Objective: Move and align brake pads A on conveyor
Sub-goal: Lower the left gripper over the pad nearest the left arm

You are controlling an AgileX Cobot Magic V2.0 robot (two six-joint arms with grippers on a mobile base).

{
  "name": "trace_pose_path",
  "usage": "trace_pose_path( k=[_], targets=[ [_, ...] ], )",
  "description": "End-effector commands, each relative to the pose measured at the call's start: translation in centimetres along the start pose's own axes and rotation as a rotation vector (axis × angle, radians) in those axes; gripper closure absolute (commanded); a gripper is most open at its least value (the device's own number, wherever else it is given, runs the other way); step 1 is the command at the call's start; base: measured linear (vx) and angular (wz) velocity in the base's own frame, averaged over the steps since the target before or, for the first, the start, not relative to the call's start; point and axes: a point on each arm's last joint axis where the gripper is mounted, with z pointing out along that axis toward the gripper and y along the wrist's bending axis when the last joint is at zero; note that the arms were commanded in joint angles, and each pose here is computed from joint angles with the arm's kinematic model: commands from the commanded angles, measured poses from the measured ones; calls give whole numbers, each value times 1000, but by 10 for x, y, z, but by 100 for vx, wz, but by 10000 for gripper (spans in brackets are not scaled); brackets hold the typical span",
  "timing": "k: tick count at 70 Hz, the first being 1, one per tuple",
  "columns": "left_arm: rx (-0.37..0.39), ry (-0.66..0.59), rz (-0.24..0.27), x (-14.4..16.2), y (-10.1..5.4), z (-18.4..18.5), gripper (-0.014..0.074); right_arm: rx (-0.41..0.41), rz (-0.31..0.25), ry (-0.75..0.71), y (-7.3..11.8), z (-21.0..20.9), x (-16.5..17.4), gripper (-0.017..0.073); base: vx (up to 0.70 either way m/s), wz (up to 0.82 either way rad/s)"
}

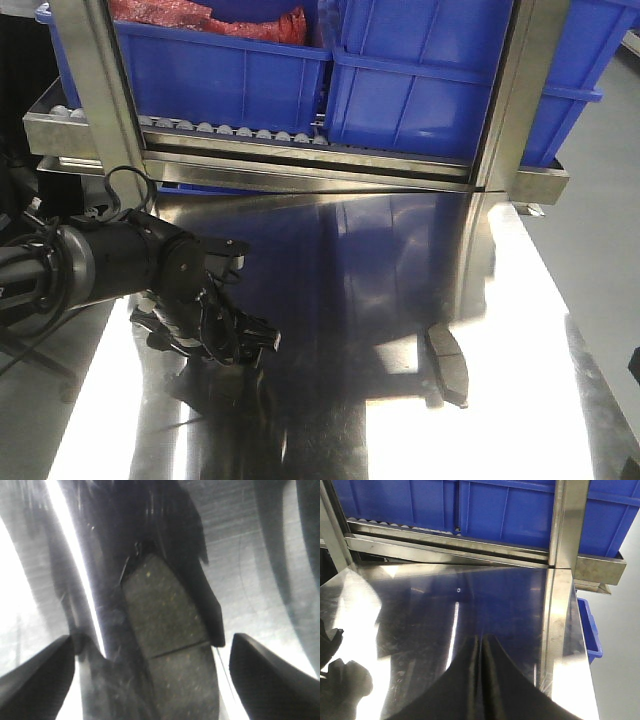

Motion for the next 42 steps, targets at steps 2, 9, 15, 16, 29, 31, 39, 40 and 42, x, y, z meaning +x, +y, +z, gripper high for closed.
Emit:
trace_pose_path(
  k=[2,9,15,16,29,31,39,40,42],
  targets=[
    [47,-117,-17,-13,-6,-22,8,-3,-14,-94,1,-2,-16,560,0,0],
    [42,-100,-17,-12,-6,-18,8,-3,-14,-94,1,-2,-16,560,0,0],
    [42,-84,-21,-11,-6,-14,8,-3,-14,-94,1,-2,-16,560,0,0],
    [43,-85,-20,-11,-6,-14,8,-3,-14,-94,1,-2,-16,560,0,0],
    [45,-93,-19,-12,-7,-14,8,-3,-14,-94,1,-2,-16,560,0,0],
    [45,-92,-18,-12,-7,-14,10,-3,-14,-94,1,-2,-16,560,0,0],
    [46,-95,-18,-12,-7,-15,41,-3,-14,-94,1,-2,-16,560,0,0],
    [46,-95,-18,-12,-7,-15,52,-3,-14,-94,1,-2,-16,560,0,0],
    [45,-93,-18,-12,-7,-15,69,-3,-14,-94,1,-2,-16,560,0,0]
  ],
)
